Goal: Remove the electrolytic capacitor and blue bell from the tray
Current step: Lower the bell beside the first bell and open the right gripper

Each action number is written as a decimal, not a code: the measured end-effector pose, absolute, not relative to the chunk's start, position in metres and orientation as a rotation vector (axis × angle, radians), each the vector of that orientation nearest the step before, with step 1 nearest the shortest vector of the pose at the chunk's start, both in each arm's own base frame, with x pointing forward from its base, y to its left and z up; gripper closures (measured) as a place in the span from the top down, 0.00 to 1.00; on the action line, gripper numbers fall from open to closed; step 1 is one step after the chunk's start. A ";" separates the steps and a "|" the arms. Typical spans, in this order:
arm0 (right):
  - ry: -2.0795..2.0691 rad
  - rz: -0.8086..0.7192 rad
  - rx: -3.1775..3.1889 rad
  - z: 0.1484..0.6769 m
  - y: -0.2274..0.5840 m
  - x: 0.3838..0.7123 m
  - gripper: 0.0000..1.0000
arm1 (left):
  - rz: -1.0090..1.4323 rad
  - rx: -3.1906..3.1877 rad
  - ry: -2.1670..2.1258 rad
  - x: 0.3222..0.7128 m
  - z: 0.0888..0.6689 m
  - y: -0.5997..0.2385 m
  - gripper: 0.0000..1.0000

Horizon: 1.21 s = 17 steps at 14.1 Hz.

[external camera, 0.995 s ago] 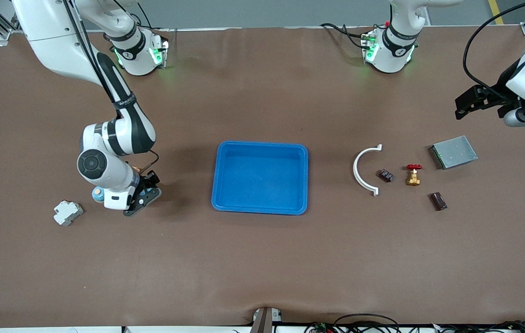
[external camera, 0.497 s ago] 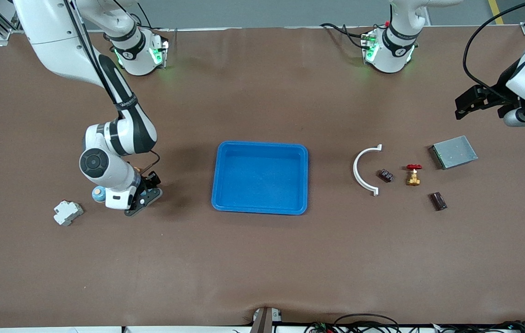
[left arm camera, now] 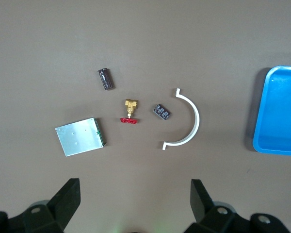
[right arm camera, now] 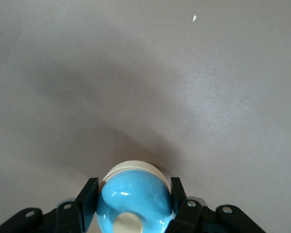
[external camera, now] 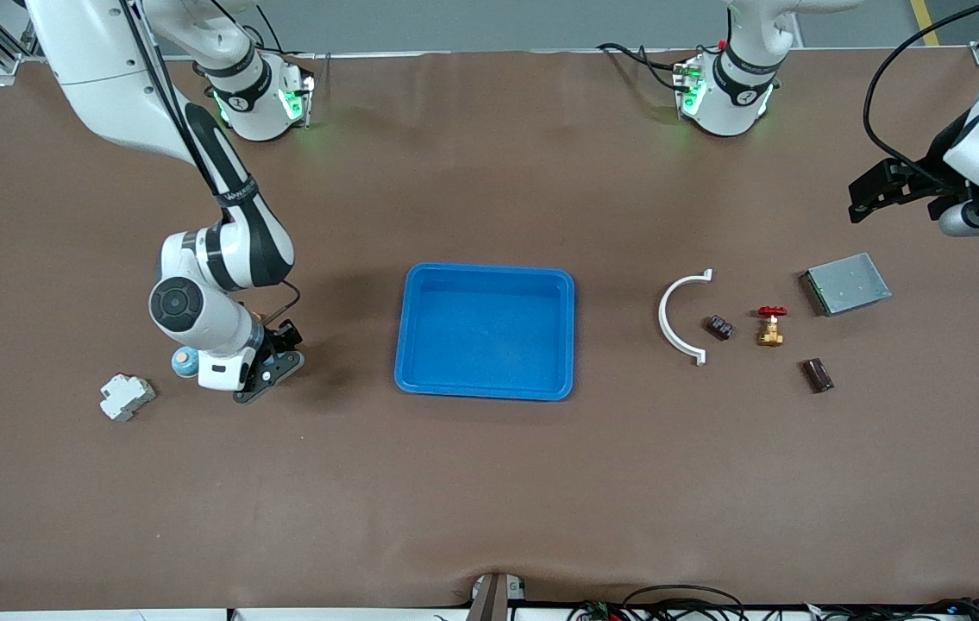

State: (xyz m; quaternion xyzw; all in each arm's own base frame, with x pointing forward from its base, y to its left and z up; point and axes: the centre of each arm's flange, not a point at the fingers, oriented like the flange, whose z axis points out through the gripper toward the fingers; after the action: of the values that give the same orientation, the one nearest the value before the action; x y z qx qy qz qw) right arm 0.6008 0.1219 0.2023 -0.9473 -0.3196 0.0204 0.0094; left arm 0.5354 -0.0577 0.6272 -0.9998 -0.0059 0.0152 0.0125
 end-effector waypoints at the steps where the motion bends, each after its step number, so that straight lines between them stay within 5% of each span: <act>1: -0.975 0.062 -2.954 0.201 0.122 0.601 0.65 | 0.047 -3.116 -0.018 0.535 0.627 -0.058 1.00; 12: -0.951 0.070 -2.948 0.192 0.123 0.599 0.65 | 0.047 -3.116 -0.018 0.535 0.627 -0.058 1.00; 16: -0.951 0.063 -2.948 0.194 0.124 0.600 0.99 | 0.047 -3.116 -0.018 0.535 0.627 -0.058 1.00; 17: -0.952 0.063 -2.947 0.196 0.124 0.601 0.99 | 0.047 -3.116 -0.018 0.535 0.627 -0.058 1.00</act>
State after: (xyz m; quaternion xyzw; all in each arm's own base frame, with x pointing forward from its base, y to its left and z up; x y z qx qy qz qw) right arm 0.6009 0.1244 0.1956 -0.9512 -0.3072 0.0202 0.0221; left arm 0.5354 -0.0577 0.6272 -0.9998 -0.0058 0.0152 0.0125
